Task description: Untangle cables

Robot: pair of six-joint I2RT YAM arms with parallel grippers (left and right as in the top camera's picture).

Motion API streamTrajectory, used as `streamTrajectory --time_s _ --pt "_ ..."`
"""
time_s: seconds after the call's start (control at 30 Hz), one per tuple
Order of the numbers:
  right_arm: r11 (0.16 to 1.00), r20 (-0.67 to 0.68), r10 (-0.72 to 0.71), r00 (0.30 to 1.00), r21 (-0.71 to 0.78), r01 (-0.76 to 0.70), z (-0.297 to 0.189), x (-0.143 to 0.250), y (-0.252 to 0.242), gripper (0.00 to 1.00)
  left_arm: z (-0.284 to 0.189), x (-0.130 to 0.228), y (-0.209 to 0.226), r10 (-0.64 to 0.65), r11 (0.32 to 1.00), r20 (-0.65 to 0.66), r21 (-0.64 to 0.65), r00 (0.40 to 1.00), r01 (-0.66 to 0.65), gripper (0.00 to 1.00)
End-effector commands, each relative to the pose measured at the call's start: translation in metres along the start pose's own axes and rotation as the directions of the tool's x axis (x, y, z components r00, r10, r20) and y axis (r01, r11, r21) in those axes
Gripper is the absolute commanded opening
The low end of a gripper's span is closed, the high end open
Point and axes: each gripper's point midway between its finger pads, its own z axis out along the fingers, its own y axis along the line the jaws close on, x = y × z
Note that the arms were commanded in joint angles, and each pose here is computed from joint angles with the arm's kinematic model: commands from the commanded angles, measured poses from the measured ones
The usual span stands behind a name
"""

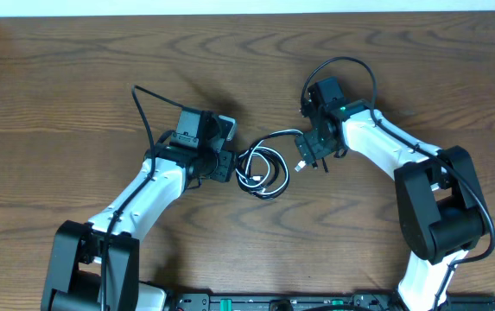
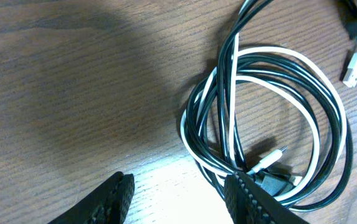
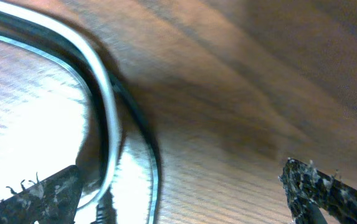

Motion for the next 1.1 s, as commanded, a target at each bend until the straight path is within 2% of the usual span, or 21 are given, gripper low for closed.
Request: streamTrajectory --time_s 0.0,0.13,0.23,0.6,0.73,0.97,1.07 --pt "0.996 -0.012 0.002 1.000 -0.092 -0.003 0.002 0.001 0.021 0.99 0.003 0.005 0.001 -0.043 0.999 -0.017 -0.006 0.999 0.043 0.52" --pt "0.983 0.042 0.000 0.999 -0.181 0.008 -0.017 -0.013 0.037 0.99 0.006 0.007 0.002 -0.049 0.999 -0.029 -0.006 0.998 0.049 0.52" --pt "0.981 0.061 -0.001 0.998 -0.193 0.013 -0.025 -0.017 0.040 0.99 0.012 0.011 0.003 -0.054 0.999 -0.046 -0.006 0.997 0.054 0.52" --pt "0.983 -0.048 -0.007 0.999 -0.186 -0.002 -0.017 0.016 0.040 0.99 0.026 0.013 0.003 -0.082 0.996 -0.062 0.011 0.995 0.083 0.52" --pt "0.995 -0.078 -0.008 0.997 -0.101 0.000 -0.007 0.029 0.025 0.99 0.026 0.013 0.003 -0.082 0.997 -0.059 0.010 0.995 0.082 0.52" --pt "0.988 -0.127 -0.006 0.992 0.154 0.025 -0.003 0.045 -0.019 0.99 0.026 0.011 0.003 -0.080 0.997 -0.052 0.011 0.995 0.080 0.52" --pt "0.986 -0.120 0.000 0.993 0.165 0.019 -0.003 0.044 -0.023 0.99 0.026 0.011 0.003 -0.080 0.997 -0.052 0.010 0.995 0.080 0.52"
